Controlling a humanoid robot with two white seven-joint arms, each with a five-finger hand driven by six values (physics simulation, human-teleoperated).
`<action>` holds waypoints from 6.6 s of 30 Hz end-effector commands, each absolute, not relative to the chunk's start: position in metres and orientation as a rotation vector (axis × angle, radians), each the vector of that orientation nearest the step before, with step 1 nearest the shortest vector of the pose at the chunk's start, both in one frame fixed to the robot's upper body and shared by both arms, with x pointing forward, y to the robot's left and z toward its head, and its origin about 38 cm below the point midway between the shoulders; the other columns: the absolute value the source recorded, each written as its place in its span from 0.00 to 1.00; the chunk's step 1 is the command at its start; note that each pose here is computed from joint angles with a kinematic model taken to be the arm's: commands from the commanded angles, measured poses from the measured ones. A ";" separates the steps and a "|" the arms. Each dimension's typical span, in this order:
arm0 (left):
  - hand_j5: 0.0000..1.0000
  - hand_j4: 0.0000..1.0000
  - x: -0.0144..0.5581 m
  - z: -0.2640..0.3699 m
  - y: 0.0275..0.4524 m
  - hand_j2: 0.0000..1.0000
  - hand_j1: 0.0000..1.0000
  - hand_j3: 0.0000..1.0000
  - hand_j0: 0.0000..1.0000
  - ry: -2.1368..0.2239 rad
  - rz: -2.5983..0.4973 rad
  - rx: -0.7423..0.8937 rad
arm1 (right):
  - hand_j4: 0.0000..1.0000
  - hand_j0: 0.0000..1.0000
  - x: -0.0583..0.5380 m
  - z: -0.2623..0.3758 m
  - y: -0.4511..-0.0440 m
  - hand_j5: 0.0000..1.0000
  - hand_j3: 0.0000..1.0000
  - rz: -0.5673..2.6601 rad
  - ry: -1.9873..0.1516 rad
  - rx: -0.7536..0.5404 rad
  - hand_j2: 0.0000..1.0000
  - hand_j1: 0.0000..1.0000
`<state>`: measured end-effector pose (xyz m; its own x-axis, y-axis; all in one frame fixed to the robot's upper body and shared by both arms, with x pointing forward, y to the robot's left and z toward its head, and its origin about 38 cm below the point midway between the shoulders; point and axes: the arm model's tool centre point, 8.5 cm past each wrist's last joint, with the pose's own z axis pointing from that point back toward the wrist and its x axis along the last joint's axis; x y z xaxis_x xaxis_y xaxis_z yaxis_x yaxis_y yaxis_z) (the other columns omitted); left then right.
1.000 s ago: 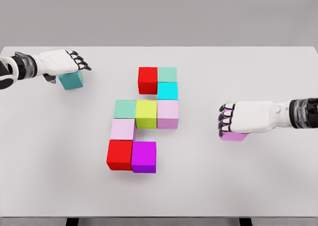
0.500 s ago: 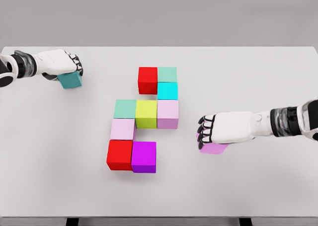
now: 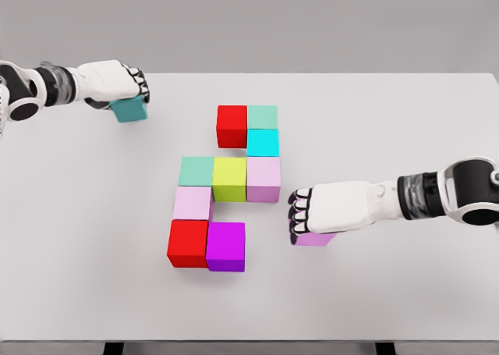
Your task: Assemble the squares on the desktop into the number 2
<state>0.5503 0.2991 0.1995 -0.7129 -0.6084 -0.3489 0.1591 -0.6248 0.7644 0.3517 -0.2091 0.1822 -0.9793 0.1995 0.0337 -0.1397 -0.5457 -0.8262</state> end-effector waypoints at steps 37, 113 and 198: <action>0.70 0.70 0.519 0.213 0.228 0.70 0.70 0.70 0.70 -1.299 -2.447 0.755 | 1.00 1.00 0.387 0.258 -0.319 1.00 1.00 2.299 -1.342 -0.358 1.00 1.00; 1.00 1.00 0.450 0.189 0.328 1.00 1.00 1.00 1.00 -1.282 -2.258 0.549 | 1.00 1.00 0.354 0.179 -0.256 1.00 1.00 2.668 -1.180 -0.269 1.00 1.00; 1.00 1.00 0.494 0.164 0.309 1.00 1.00 1.00 1.00 -1.237 -2.168 0.530 | 1.00 1.00 0.353 0.198 -0.283 1.00 1.00 2.654 -1.154 -0.235 1.00 1.00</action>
